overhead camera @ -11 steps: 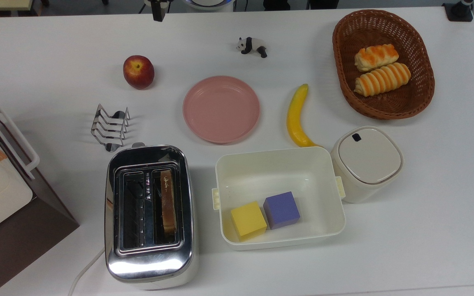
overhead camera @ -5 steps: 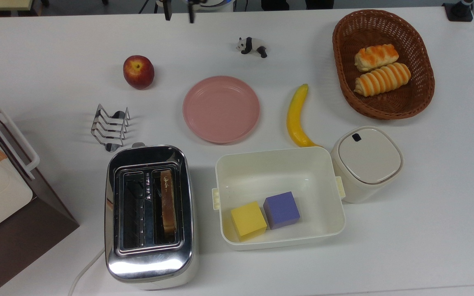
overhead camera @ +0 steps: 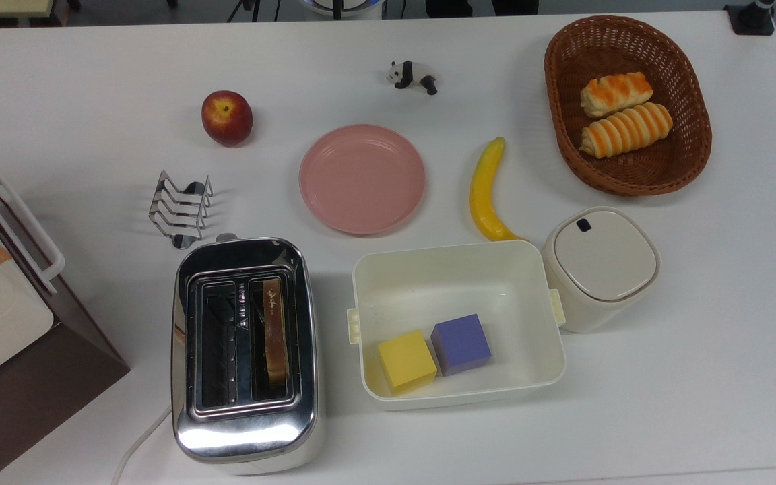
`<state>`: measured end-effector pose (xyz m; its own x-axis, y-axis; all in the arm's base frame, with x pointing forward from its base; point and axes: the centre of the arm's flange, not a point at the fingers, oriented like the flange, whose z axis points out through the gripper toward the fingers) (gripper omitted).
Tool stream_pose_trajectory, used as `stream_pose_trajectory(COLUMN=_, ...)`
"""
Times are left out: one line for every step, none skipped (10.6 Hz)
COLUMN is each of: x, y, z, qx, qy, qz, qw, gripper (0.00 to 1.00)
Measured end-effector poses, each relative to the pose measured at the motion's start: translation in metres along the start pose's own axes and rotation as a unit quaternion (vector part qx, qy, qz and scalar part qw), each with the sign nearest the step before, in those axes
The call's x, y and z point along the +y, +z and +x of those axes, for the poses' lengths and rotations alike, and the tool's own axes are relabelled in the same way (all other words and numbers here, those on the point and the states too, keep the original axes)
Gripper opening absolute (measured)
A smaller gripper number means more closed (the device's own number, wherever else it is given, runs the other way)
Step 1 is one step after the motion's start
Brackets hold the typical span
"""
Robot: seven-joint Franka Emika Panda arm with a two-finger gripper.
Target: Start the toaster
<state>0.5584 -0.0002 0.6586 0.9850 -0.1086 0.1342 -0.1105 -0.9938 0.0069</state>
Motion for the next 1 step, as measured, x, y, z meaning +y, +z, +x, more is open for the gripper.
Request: stream_pose_trajectory(x=0.0006, y=0.0002, z=0.0000, qx=-0.001, qy=0.000, qz=0.000, qw=1.0000, gripper=1.00)
